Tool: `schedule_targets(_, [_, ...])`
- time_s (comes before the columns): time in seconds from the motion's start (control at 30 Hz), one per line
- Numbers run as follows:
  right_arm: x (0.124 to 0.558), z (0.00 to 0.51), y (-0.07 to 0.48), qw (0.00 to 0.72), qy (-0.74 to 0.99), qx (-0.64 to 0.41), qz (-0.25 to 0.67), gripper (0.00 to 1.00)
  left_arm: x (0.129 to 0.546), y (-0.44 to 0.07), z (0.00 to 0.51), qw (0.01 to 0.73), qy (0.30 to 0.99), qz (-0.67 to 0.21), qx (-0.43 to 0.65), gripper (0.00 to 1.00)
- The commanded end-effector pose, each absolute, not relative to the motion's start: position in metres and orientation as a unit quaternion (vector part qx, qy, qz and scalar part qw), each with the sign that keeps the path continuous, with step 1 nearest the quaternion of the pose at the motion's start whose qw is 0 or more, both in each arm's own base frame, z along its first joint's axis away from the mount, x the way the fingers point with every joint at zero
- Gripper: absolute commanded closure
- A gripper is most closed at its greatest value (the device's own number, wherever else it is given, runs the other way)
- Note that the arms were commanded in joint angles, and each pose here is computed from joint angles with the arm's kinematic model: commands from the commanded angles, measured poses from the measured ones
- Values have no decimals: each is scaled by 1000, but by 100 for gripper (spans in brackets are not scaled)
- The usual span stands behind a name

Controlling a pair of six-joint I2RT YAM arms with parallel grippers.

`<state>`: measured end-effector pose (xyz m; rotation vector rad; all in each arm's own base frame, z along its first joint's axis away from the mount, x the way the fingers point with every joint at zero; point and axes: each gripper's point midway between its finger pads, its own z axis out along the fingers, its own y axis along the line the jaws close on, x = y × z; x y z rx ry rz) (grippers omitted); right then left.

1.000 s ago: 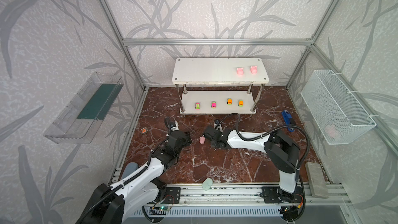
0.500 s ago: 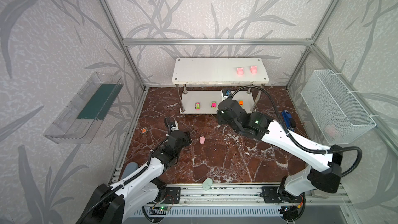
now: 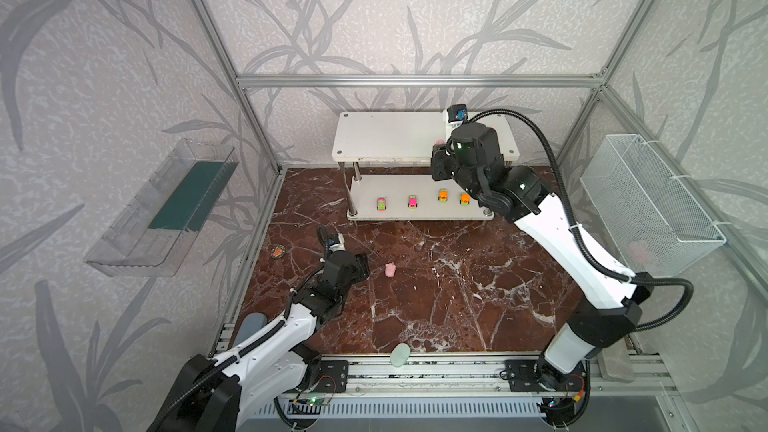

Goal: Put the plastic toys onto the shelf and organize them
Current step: 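Lift the pink pig with the right gripper up onto the top shelf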

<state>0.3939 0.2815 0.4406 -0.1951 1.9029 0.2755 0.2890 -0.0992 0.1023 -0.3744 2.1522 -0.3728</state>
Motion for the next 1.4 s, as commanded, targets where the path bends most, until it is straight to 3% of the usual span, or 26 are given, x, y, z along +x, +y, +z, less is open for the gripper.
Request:
schedule_targets(0.0, [408, 431, 288, 547, 822, -101, 121, 74, 290, -99, 99, 445, 868, -154, -158, 35])
schedule_targets(0.7, [480, 412, 272, 524, 842, -71, 105, 75, 294, -103, 89, 436, 871, -161, -159, 35])
schedule_targets(1.37, [496, 393, 275, 512, 850, -68, 106, 74, 296, -104, 87, 432, 873, -164, -159, 35])
